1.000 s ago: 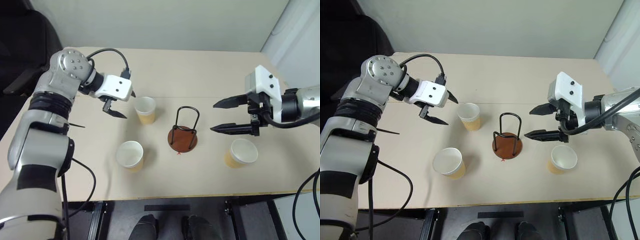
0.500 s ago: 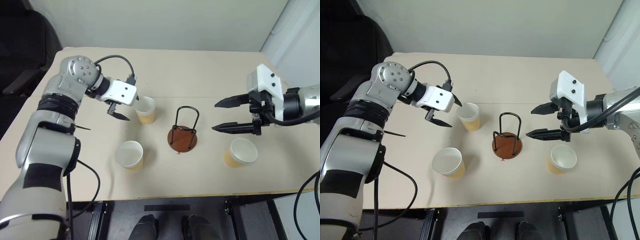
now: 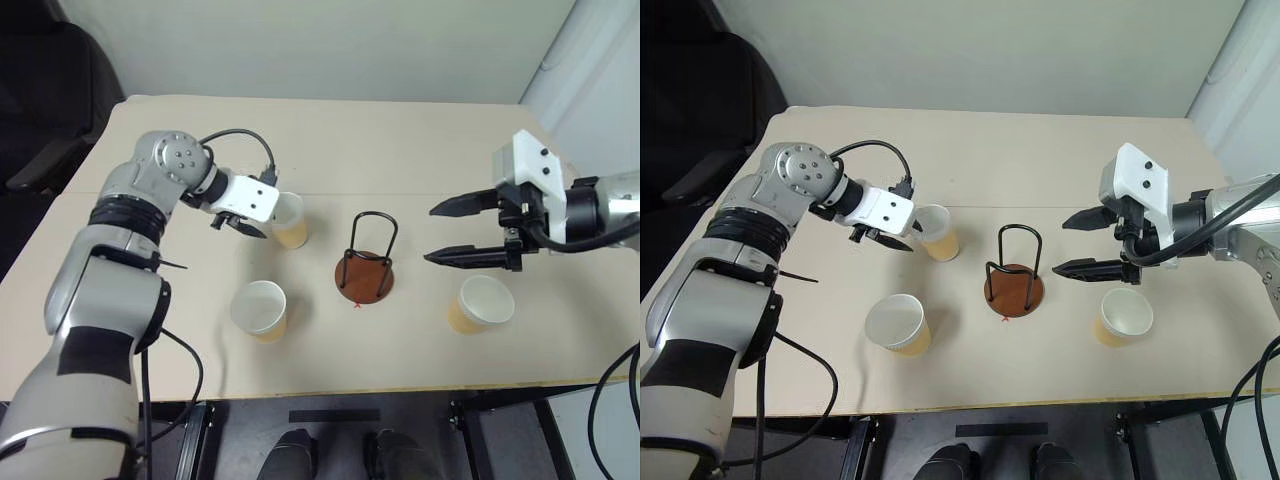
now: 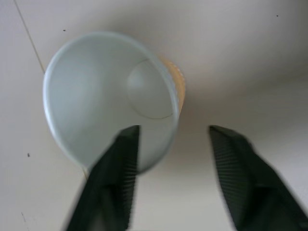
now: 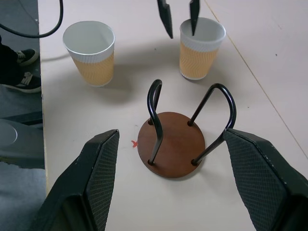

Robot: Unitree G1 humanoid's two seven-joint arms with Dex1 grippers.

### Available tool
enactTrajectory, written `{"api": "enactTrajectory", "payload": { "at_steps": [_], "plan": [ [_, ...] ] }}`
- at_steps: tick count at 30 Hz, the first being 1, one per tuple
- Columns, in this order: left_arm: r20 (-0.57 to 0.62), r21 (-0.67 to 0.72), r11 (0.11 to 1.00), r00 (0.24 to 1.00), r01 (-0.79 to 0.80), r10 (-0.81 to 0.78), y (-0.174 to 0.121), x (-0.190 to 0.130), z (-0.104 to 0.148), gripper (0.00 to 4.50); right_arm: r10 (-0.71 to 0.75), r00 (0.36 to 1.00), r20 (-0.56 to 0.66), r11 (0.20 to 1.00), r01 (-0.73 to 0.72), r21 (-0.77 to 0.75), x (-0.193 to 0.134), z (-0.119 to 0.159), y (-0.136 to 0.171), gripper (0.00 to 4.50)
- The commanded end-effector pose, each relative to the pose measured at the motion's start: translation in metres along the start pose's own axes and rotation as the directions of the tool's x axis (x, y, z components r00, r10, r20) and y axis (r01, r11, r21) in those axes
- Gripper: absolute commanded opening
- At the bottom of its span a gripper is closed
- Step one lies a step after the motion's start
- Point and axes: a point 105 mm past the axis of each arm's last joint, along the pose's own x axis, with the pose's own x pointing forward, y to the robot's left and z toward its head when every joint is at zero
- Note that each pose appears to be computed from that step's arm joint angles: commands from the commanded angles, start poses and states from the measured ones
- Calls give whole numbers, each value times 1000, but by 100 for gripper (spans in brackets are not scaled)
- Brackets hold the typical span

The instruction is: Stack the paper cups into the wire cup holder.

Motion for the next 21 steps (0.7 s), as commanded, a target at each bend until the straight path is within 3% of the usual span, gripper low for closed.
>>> {"api": "enactTrajectory", "payload": {
  "at_steps": [1,3,10,21],
  "plan": [
    [1,9,1000,1000,-26,26,4,-4,1,65,-22,1000,7,999,22,-34,-7,7,-1,351],
    [8,4,1000,1000,-31,31,6,-5,2,5,-21,1000,6,999,22,-32,-7,6,-1,351],
    [31,-19,999,999,-26,27,12,-16,7,5,-20,1000,5,999,20,-28,-5,5,-1,351],
    [164,-65,998,986,-11,21,26,-49,30,5,-17,999,-28,1000,16,-17,-6,-5,-1,351]
  ]
}}
